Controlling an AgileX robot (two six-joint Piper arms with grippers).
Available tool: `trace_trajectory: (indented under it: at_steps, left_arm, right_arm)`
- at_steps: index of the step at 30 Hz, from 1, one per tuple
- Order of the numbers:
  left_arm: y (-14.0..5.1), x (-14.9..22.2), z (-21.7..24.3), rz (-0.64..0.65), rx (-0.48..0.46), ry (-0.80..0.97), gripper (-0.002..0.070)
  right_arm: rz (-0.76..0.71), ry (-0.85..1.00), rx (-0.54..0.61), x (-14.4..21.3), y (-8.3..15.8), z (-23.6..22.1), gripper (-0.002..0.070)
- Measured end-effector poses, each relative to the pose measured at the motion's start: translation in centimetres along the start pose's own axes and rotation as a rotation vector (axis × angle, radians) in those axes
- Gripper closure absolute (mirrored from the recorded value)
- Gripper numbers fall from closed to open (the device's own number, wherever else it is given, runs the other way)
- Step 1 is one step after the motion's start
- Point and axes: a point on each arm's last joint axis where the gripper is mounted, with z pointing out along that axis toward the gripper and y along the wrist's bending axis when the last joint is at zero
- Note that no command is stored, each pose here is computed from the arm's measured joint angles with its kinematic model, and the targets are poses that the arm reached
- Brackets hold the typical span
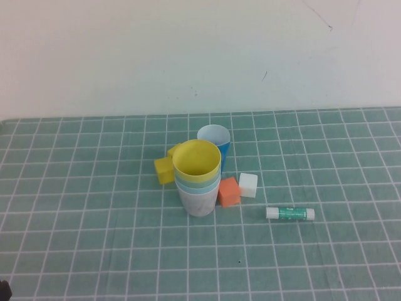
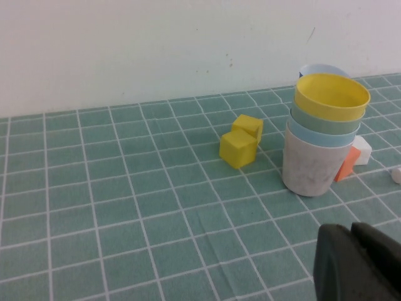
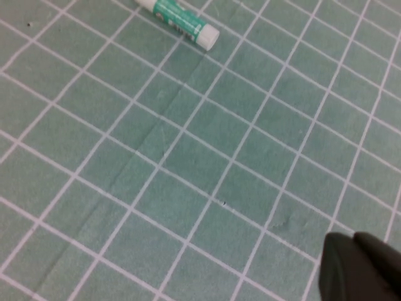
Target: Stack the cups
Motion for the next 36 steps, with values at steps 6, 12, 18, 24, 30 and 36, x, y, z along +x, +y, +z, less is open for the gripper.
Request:
trace_trajectory:
  at_steps: [6, 12, 18, 24, 30, 36]
  left_arm:
    - [0.0, 0.0, 0.0, 0.000, 0.000, 0.000, 0.0677]
    - [0.0, 0.0, 0.0, 0.000, 0.000, -0.002, 0.0676]
    - [0.4, -0.2, -0.6, -0.015, -0.076, -0.092, 0.0676]
    - [0.9, 1.0, 0.1, -0.065, -0.210, -0.107, 0.0676]
    - [1.9, 5.6, 2.1, -0.155, -0.266, -0.024, 0.0676]
    - [2.0, 6.5, 2.4, -0.141, -0.270, 0.011, 0.0677]
  right_arm:
    - [0.000, 0.007, 0.001, 0.1, 0.0, 0.0, 0.0676]
    - [0.000, 0.007, 0.001, 0.1, 0.0, 0.0, 0.0678]
    - [0.000, 0.007, 0.001, 0.1, 0.0, 0.0, 0.0678]
    - [0.000, 0.007, 0.001, 0.1, 0.0, 0.0, 0.0678]
    - [0.002, 0.009, 0.001, 0.1, 0.0, 0.0, 0.0678]
    - [0.002, 0.009, 0.001, 0.1, 0.0, 0.0, 0.0678]
